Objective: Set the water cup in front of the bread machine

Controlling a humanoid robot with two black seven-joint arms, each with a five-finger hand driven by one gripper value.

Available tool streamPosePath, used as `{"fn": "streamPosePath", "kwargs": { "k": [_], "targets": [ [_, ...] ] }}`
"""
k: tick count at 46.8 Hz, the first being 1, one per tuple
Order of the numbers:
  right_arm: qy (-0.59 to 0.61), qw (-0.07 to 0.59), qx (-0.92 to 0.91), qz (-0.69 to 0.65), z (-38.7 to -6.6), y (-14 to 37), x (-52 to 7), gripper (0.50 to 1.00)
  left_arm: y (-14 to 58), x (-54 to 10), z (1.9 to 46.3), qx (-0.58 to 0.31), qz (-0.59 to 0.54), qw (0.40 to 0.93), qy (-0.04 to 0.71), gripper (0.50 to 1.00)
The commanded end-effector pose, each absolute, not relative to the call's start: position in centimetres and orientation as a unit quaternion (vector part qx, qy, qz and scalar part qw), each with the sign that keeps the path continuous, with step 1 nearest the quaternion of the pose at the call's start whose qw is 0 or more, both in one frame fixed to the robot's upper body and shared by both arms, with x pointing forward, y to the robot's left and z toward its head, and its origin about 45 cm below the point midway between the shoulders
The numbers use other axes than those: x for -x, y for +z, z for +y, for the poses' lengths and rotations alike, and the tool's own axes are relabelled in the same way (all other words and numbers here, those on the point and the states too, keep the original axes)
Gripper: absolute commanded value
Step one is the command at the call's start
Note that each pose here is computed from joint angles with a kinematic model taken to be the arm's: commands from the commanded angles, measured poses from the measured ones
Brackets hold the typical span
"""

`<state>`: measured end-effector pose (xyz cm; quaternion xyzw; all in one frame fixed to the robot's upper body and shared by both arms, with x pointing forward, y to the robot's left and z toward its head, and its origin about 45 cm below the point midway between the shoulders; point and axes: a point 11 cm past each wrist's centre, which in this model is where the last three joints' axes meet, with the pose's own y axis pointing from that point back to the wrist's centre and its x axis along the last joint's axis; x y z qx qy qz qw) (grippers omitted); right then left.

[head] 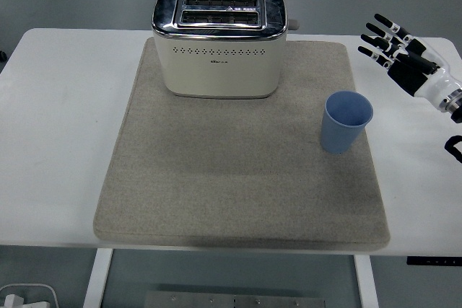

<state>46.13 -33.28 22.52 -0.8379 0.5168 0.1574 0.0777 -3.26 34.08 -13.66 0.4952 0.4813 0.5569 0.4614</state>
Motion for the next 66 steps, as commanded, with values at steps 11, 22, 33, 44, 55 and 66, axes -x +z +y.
{"fn": "streamPosePath", "kwargs": {
  "k": [11,22,33,44,55,66],
  "targets": [
    [0.140,0.057,0.831,0.535,-36.0,22.3,-45.3,0.928,-13.7,3.2,34.1,-0.495,0.481,0.462,0.557,1.000],
    [0.131,0.046,0.822,0.552,-38.5,22.6,-44.6,0.928,-13.7,3.2,34.1,-0.496,0.481,0.461,0.557,1.000],
    [0.117,0.040,0.812,0.571,-41.1,22.8,-43.8,0.928,-13.7,3.2,34.1,-0.495,0.481,0.462,0.557,1.000],
    [0.106,0.024,0.802,0.587,-43.4,22.3,-42.4,0.928,-13.7,3.2,34.1,-0.495,0.481,0.462,0.557,1.000],
    [0.109,0.011,0.798,0.593,-44.4,21.2,-41.3,0.928,-13.7,3.3,34.1,-0.495,0.482,0.461,0.557,1.000],
    [0.117,0.007,0.791,0.601,-45.1,19.9,-40.1,0.928,-13.7,3.2,34.1,-0.495,0.481,0.462,0.557,1.000]
  ]
}}
